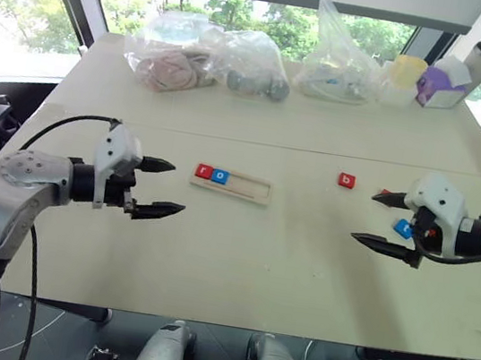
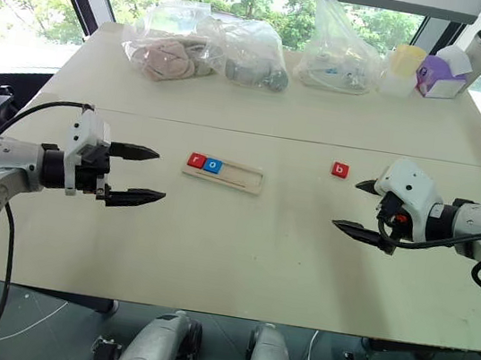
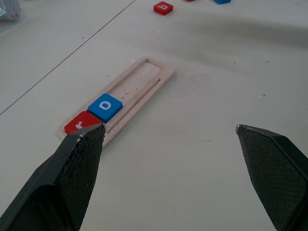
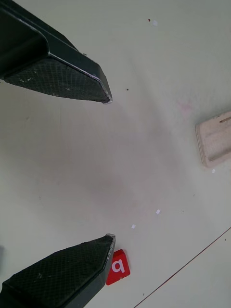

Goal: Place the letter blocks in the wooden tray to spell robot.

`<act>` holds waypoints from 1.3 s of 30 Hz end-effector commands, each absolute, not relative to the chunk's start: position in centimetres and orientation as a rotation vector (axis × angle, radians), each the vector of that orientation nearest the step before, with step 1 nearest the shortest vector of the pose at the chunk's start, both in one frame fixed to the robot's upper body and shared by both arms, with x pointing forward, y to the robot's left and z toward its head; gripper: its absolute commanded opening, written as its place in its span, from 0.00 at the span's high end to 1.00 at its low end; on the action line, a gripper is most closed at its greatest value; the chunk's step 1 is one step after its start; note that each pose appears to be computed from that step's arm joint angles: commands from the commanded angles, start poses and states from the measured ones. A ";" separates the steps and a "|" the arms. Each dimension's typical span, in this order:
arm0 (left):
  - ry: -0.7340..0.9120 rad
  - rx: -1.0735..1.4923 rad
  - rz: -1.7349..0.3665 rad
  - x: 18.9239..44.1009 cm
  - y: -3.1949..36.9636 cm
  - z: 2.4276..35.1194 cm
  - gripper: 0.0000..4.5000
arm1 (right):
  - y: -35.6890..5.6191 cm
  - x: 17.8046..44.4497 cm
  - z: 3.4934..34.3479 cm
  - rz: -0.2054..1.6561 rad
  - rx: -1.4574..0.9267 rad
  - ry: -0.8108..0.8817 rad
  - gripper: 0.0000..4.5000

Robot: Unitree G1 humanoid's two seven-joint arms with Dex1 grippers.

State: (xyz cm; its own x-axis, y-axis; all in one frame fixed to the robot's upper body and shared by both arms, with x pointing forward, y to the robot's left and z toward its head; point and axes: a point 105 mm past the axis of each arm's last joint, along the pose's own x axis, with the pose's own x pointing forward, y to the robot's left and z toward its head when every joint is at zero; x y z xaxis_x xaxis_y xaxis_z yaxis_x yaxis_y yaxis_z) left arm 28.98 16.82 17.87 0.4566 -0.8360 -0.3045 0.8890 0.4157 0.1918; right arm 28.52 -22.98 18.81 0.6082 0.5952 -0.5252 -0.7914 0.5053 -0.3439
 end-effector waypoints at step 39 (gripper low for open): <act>0.172 0.680 -1.406 36.7 16.5 16.9 0.00 | -20.7 27.2 19.1 0.847 -0.600 0.305 0.00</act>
